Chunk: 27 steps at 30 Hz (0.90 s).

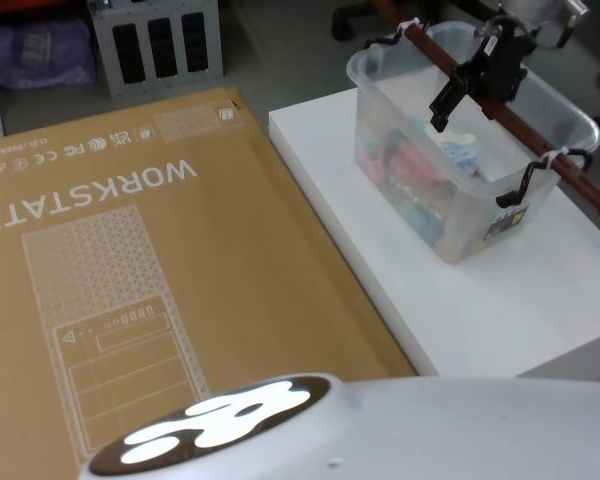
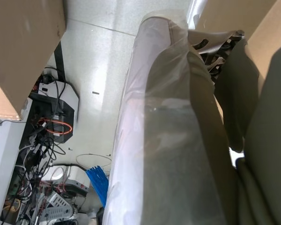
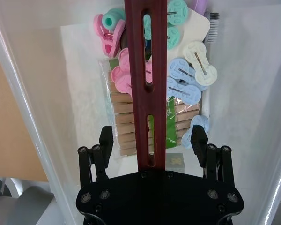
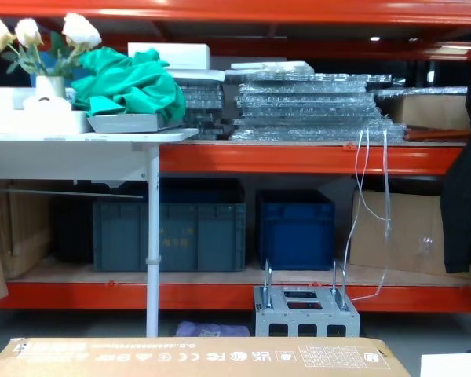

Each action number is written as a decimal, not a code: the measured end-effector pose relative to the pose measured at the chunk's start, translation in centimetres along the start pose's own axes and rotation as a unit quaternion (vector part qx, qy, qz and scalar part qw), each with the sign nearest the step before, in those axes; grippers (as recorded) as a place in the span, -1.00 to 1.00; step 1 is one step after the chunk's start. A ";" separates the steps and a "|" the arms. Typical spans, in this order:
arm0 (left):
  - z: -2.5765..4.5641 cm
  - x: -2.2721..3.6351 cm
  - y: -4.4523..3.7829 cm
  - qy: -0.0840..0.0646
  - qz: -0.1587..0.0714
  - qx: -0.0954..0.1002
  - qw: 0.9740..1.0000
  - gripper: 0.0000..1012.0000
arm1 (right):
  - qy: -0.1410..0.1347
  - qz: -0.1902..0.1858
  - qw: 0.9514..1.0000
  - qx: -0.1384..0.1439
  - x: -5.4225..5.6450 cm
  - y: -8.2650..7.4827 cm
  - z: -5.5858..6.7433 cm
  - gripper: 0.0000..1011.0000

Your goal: Use one hand to grasp the basket and place it at the designated location.

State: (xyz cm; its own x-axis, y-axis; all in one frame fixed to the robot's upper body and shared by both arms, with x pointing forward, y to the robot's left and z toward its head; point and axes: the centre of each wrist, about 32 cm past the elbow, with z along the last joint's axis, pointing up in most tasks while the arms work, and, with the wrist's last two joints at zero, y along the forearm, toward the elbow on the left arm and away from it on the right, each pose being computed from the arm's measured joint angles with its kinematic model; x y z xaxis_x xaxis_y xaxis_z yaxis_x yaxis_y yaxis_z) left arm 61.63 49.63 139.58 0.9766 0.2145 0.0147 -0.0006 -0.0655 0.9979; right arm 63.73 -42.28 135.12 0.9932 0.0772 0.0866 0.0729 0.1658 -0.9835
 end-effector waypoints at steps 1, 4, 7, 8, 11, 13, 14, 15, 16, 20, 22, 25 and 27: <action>0.00 0.00 0.00 0.000 0.000 0.000 1.000 -1.00 | -0.001 0.000 1.000 -0.001 0.0 0.0 0.1 0.98; 0.00 0.00 0.00 0.000 0.000 0.000 1.000 -1.00 | -0.006 -0.004 1.000 -0.005 -0.1 -0.3 0.6 0.98; 0.00 0.00 0.00 0.000 0.000 0.000 1.000 -1.00 | -0.016 -0.013 1.000 -0.013 -0.4 -1.2 1.5 0.98; 0.01 0.00 0.00 0.000 0.000 0.000 1.000 -1.00 | -0.018 -0.015 1.000 -0.015 -0.4 -1.3 1.6 0.98; 0.01 0.00 0.00 0.000 0.000 0.000 1.000 -1.00 | -0.022 -0.023 0.999 -0.018 -0.6 -1.9 2.0 0.98; 0.00 0.00 0.00 0.000 0.000 0.000 1.000 -1.00 | -0.028 -0.031 0.999 -0.022 -0.8 -2.6 2.5 0.98; 0.01 0.00 0.00 0.000 0.000 0.000 1.000 -1.00 | -0.031 -0.035 0.999 -0.024 -0.9 -2.9 2.8 0.98; 0.00 0.00 0.00 0.000 0.000 0.000 1.000 -1.00 | -0.034 -0.042 0.998 -0.027 -1.2 -3.5 3.1 0.98; -0.01 0.00 0.00 0.000 0.000 0.000 1.000 -1.00 | -0.036 -0.045 0.998 -0.029 -1.3 -3.8 3.3 0.98; 0.00 0.00 0.00 0.000 0.000 0.000 1.000 -1.00 | -0.042 -0.060 0.997 -0.034 -1.9 -4.8 4.0 0.98; 0.00 0.00 0.00 0.000 0.000 0.000 1.000 -1.00 | -0.045 -0.068 0.996 -0.037 -2.4 -5.3 4.3 0.98; 0.00 0.00 0.00 0.000 0.000 0.000 1.000 -1.00 | -0.046 -0.077 0.995 -0.040 -2.9 -6.0 4.5 0.98; 0.00 0.00 0.00 0.000 0.000 0.000 1.000 -1.00 | -0.047 -0.081 0.995 -0.041 -3.1 -6.2 4.6 0.98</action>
State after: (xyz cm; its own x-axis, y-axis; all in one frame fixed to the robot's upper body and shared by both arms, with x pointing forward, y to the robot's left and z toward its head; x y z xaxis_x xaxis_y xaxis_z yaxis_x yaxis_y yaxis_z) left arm 61.63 49.63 139.58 0.9766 0.2145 0.0147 -0.0007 -0.0654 0.9979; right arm 59.77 -39.03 141.72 0.9551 0.1491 0.2561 0.2425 0.1032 -0.9646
